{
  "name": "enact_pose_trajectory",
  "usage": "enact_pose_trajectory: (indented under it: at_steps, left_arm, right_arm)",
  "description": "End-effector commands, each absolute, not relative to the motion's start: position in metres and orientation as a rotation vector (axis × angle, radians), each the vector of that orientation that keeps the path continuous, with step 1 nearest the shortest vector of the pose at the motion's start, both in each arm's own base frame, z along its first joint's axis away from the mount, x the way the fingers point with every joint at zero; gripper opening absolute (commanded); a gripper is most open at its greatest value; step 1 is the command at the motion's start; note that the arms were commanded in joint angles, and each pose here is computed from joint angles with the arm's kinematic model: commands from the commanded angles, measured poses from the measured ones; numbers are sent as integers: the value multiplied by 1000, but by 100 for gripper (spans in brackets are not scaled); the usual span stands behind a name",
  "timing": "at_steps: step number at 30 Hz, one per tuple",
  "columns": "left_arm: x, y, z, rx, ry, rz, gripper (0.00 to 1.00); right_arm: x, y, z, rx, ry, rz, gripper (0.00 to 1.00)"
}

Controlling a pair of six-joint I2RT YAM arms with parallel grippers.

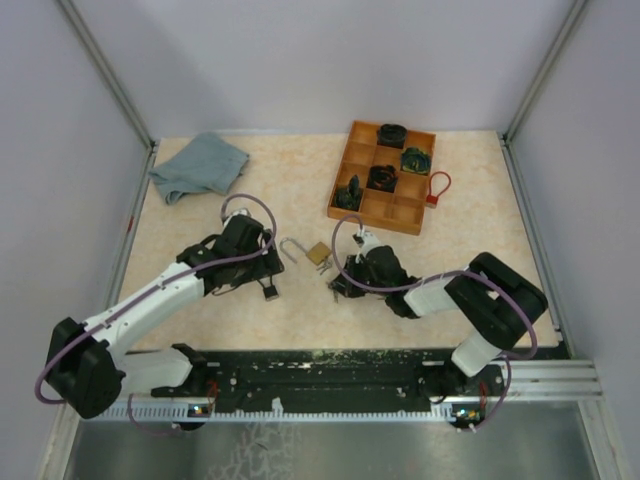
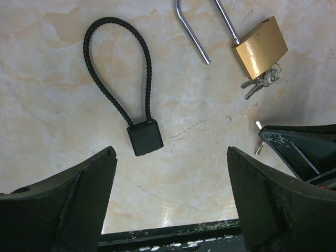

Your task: Unlock with the key

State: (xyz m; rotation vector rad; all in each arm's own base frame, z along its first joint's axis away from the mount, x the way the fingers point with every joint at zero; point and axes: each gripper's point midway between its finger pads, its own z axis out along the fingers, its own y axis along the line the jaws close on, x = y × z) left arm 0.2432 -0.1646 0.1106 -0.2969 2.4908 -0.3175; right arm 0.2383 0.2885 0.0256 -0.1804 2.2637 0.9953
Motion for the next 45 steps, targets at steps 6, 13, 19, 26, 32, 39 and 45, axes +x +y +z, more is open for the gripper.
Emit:
enact_pose_trajectory:
  at_steps: [6,13,19,26,32,39,45]
  left_arm:
    - [245,-191,127,-164,2410,-551,91]
    - [241,-211,149,-1,2291,-734,90]
    - [224,-246,173,199,2126,-1032,86]
    - [216,-250,193,284,2002,-1103,76]
    - [198,-259,205,355,1887,-1243,67]
    - [185,-268,215,423,1827,-1356,62]
    - [183,-272,219,440,1778,-1393,58]
  right_arm:
    - [231,307,78,-434,2026,1148,0]
    - [219,307,105,-575,1913,1174,0]
    - [209,310,133,-645,1769,1236,0]
    - [191,309,171,-689,1592,1383,0]
    - [181,313,198,-704,1510,1476,0]
    - [171,316,219,-720,1467,1572,0]
    - [166,315,224,-712,1440,1608,0]
